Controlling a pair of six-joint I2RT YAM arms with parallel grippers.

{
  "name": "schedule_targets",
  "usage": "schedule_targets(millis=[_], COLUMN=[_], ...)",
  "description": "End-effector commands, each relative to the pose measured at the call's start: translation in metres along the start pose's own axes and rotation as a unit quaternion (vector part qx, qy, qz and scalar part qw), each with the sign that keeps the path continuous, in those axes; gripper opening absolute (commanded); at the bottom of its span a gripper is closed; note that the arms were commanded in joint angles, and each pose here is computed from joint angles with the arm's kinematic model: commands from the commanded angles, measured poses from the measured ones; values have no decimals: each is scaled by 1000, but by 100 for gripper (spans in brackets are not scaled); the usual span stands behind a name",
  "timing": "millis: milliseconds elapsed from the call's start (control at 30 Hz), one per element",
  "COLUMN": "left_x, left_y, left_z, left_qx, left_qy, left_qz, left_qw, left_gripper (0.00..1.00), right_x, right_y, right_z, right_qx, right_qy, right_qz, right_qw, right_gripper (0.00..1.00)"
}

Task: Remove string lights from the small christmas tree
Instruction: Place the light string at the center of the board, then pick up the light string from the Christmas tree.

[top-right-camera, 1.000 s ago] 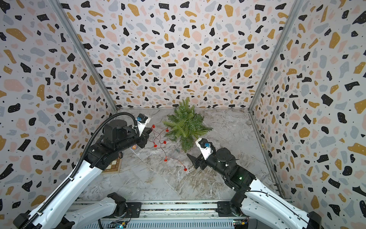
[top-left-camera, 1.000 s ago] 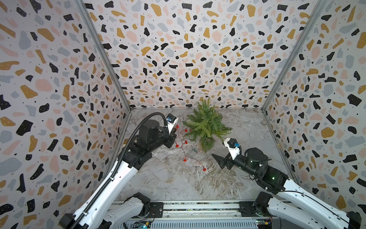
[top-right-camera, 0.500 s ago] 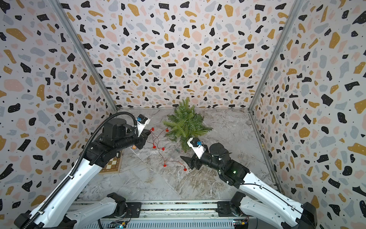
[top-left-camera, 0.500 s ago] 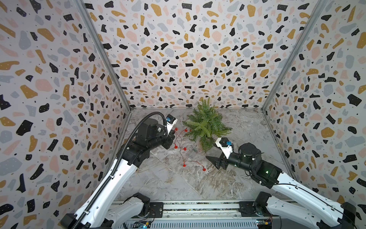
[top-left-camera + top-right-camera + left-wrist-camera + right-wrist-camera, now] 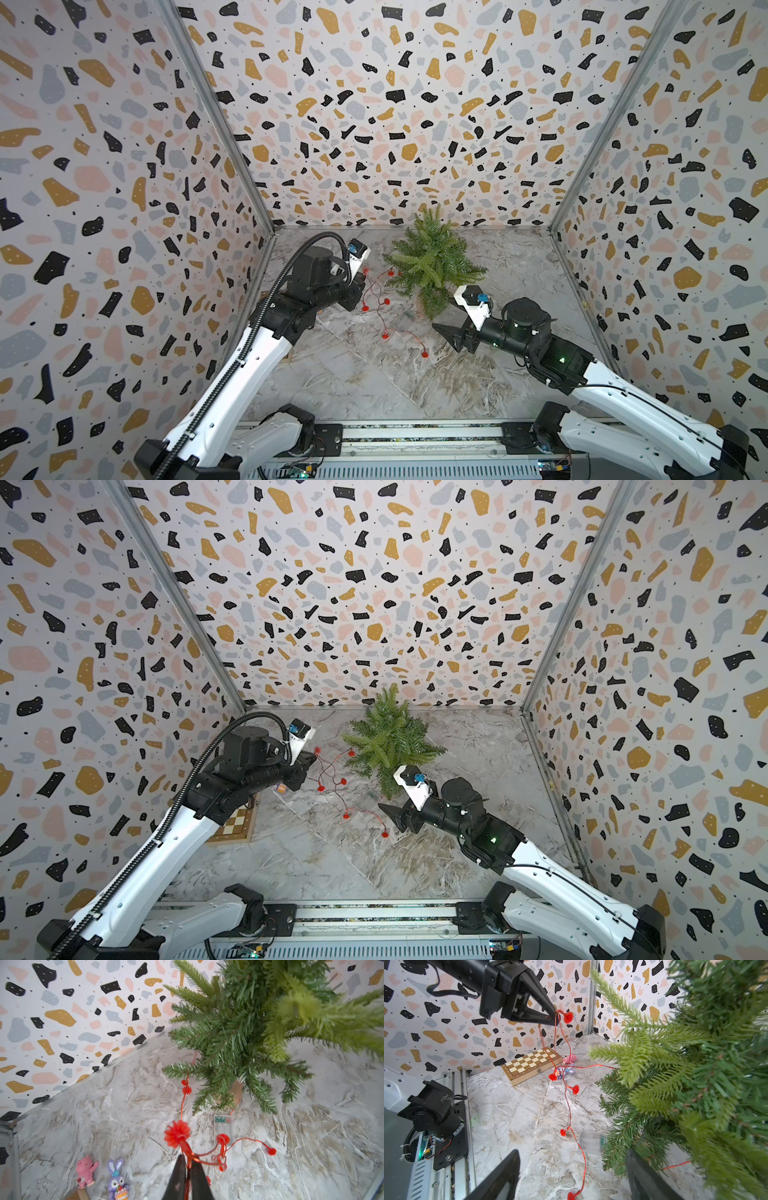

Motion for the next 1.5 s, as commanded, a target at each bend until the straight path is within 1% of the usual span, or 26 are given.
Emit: schedule_targets(millis=[0, 67, 200, 267, 300, 333, 433, 500, 533, 567, 633, 667, 733, 767, 800, 900, 933, 1033, 1133, 1200, 1333, 1467], left_x=[24, 37, 55, 63, 65, 66, 54, 42, 39, 38, 39, 41, 49, 54, 57, 60, 63, 70, 67, 64, 65, 68], left_y=[-3, -5, -2, 0, 0, -2, -17, -33, -42, -49, -67, -74, -90, -97, -106, -126, -134, -147, -153, -159, -172, -174], left_z=[1, 4, 11, 14, 15, 12, -6, -15, -16, -14, -9, -7, -2, 3, 11, 31, 34, 34, 32, 36, 38, 36], left_qx=[-7, -19, -67, -88, -92, -75, 35, 103, 120, 123, 133, 141, 157, 155, 151, 159, 155, 171, 190, 182, 190, 185], left_qy=[28, 53, 102, 117, 124, 129, 141, 130, 125, 119, 88, 71, 16, 1, -1, 22, 21, 17, 20, 30, 63, 84], left_qz=[21, 49, 89, 97, 99, 97, 89, 57, 37, 22, 3, 0, 22, 32, 36, 26, 23, 12, -15, -33, -20, -36], left_qw=[999, 997, 989, 984, 983, 984, 985, 985, 984, 985, 987, 988, 987, 987, 988, 987, 987, 985, 981, 982, 980, 979], left_gripper=[40, 53, 60, 62, 65, 69, 74, 73, 73, 72, 67, 66, 61, 60, 60, 58, 56, 54, 54, 54, 54, 54], right_x=[-11, -9, -8, -8, -9, -10, -12, -13, -13, -14, -15, -16, -15, -15, -14, -11, -11, -8, -7, -6, -8, -8], right_y=[4, 4, 5, 6, 7, 8, 10, 10, 10, 11, 12, 13, 16, 17, 18, 21, 22, 24, 26, 26, 24, 22], right_z=[-2, -2, -3, -3, -3, -3, -4, -4, -4, -4, -4, -4, -4, -4, -3, -4, -3, -4, -4, -4, -5, -6], right_qx=[11, 12, 17, 19, 19, 20, 23, 24, 25, 24, 24, 24, 24, 25, 26, 30, 30, 36, 38, 38, 39, 39], right_qy=[4, 6, 8, 8, 7, 8, 10, 11, 12, 12, 10, 10, 9, 9, 8, 7, 7, 6, 6, 7, 9, 12], right_qz=[-20, -18, -16, -18, -20, -22, -23, -22, -21, -20, -19, -20, -17, -17, -16, -12, -12, -9, -2, 2, 8, 15], right_qw=[1000, 1000, 1000, 1000, 1000, 1000, 999, 999, 999, 999, 999, 999, 1000, 999, 1000, 999, 999, 999, 999, 999, 999, 999], right_gripper=[80, 80, 80, 81, 81, 81, 81, 82, 82, 82, 82, 82, 82, 82, 82, 83, 83, 83, 83, 83, 83, 83])
Point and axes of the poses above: each gripper's point midway between its finger pads, its own y axis back along the fingers, its own z axis along the line the jaws close on, x = y × z, the point moved 7 cm from there along y, back along the fingers, and after that the axes turned 8 degrees about y, right-handed, at the moved point
